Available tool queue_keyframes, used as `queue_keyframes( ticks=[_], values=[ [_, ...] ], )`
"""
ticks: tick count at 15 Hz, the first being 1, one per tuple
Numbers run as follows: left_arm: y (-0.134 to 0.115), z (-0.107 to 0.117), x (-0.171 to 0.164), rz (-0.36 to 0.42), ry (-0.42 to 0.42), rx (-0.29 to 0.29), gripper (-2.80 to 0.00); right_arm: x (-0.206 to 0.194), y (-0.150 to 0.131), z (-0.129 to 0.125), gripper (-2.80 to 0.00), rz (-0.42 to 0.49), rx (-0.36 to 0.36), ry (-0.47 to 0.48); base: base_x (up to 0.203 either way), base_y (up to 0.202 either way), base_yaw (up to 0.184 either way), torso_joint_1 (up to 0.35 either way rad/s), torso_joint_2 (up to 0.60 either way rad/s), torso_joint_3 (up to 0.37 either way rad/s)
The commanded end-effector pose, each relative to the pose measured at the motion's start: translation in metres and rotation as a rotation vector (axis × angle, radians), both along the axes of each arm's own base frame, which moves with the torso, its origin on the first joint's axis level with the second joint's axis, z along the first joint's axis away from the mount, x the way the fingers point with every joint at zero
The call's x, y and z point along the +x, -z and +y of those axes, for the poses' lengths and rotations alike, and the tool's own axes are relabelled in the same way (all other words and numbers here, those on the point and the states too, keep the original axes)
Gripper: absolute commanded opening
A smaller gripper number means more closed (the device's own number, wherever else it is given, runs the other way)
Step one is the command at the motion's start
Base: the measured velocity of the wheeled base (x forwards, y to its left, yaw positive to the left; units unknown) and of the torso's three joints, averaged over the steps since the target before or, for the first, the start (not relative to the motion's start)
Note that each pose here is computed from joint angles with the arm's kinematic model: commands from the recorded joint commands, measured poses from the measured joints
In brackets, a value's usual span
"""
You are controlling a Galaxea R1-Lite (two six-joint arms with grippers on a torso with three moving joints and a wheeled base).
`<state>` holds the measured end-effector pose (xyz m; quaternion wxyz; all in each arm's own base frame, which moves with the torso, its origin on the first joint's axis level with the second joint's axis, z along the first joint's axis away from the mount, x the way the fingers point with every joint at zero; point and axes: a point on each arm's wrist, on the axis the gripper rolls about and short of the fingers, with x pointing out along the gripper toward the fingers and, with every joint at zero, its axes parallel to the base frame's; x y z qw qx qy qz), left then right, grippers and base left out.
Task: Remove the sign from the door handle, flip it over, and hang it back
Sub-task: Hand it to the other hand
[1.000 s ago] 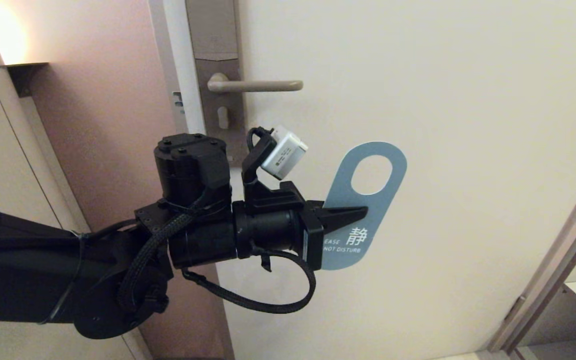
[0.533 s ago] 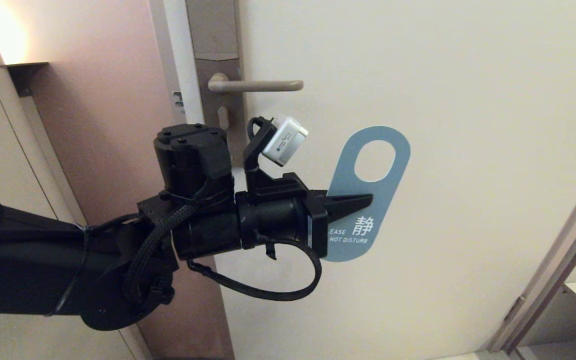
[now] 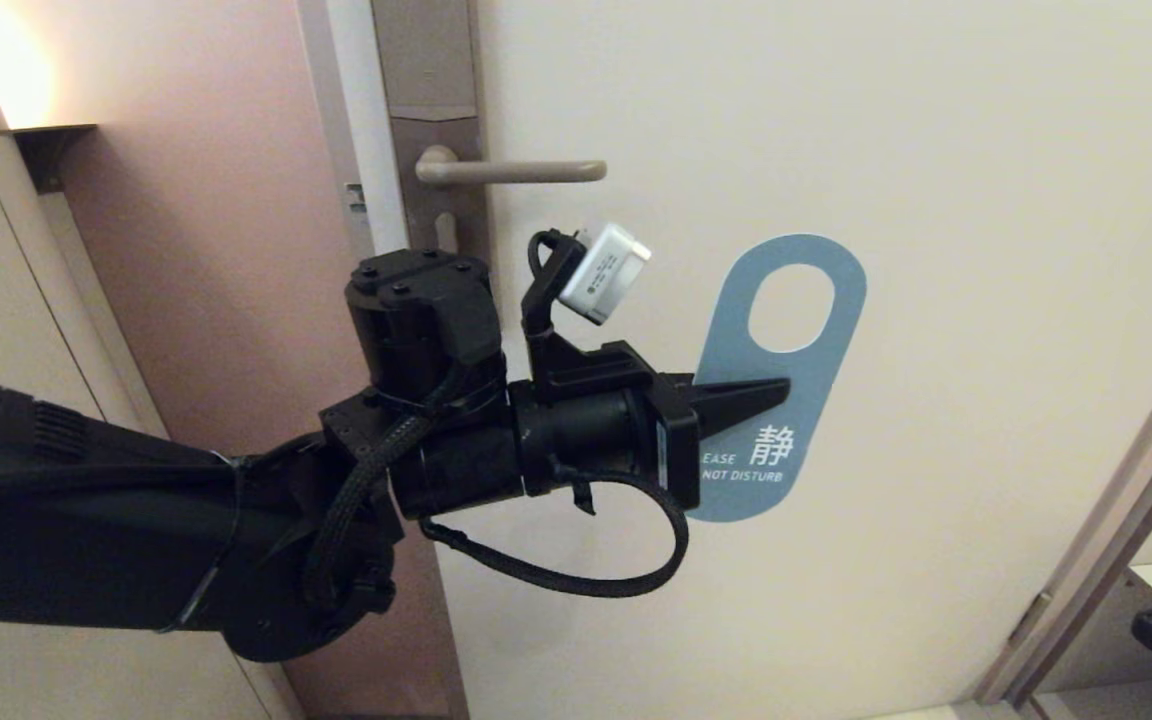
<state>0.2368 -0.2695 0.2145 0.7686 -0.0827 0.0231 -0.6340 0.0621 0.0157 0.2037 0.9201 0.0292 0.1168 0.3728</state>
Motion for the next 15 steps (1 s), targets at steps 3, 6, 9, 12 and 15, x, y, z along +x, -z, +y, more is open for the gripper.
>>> queue_keyframes(
  ticks=[3, 6, 9, 12, 15],
  values=[
    [0.01, -0.024, 0.008, 0.001, 0.032, -0.013, -2.8, 0.027, 0.005, 0.001, -2.8, 0.088, 0.008, -0.026, 0.0, 0.0, 0.0, 0.0, 0.0, 0.0],
    [0.013, -0.042, 0.012, 0.008, 0.054, -0.031, -2.8, 0.036, 0.008, 0.001, 0.0, 0.111, 0.008, -0.025, 0.0, 0.0, 0.0, 0.0, 0.0, 0.0],
    [0.016, -0.046, 0.015, 0.01, 0.055, -0.03, -2.8, 0.043, 0.01, 0.001, 0.0, 0.125, 0.003, -0.021, 0.0, 0.0, 0.0, 0.0, 0.0, 0.0],
    [0.021, -0.048, 0.016, 0.019, 0.055, -0.02, -2.8, 0.054, 0.011, 0.001, 0.0, 0.128, -0.002, -0.021, 0.0, 0.0, 0.0, 0.0, 0.0, 0.0],
    [0.023, -0.048, 0.017, 0.024, 0.054, -0.017, -2.8, 0.067, 0.009, 0.001, 0.0, 0.085, -0.001, -0.022, 0.0, 0.0, 0.0, 0.0, 0.0, 0.0]
  ],
)
